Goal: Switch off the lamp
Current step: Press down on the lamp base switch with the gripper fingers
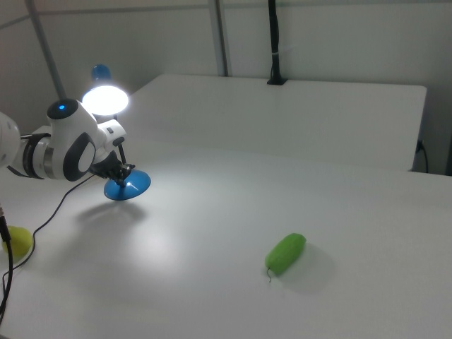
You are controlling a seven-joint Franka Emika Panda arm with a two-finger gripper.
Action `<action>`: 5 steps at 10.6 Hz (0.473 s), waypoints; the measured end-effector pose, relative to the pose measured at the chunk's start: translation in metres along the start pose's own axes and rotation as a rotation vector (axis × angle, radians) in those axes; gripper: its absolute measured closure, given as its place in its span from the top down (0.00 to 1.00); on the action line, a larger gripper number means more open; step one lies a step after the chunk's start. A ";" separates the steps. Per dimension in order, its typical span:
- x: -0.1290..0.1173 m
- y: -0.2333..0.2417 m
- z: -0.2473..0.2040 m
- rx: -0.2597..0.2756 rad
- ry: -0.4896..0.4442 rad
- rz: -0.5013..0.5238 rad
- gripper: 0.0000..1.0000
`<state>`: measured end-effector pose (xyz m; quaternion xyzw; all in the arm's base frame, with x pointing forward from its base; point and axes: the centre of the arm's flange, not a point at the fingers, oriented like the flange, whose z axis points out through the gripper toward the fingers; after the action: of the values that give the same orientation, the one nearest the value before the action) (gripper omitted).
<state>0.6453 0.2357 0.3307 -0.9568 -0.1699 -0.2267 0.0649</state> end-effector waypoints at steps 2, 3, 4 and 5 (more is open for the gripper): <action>0.001 0.000 0.001 -0.001 0.013 0.000 0.01; 0.001 0.000 0.003 -0.002 0.016 -0.001 0.01; 0.000 0.000 0.005 -0.003 0.014 -0.004 0.01; -0.001 0.000 0.007 -0.005 0.011 -0.009 0.01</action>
<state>0.6472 0.2366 0.3238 -0.9549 -0.1735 -0.2325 0.0625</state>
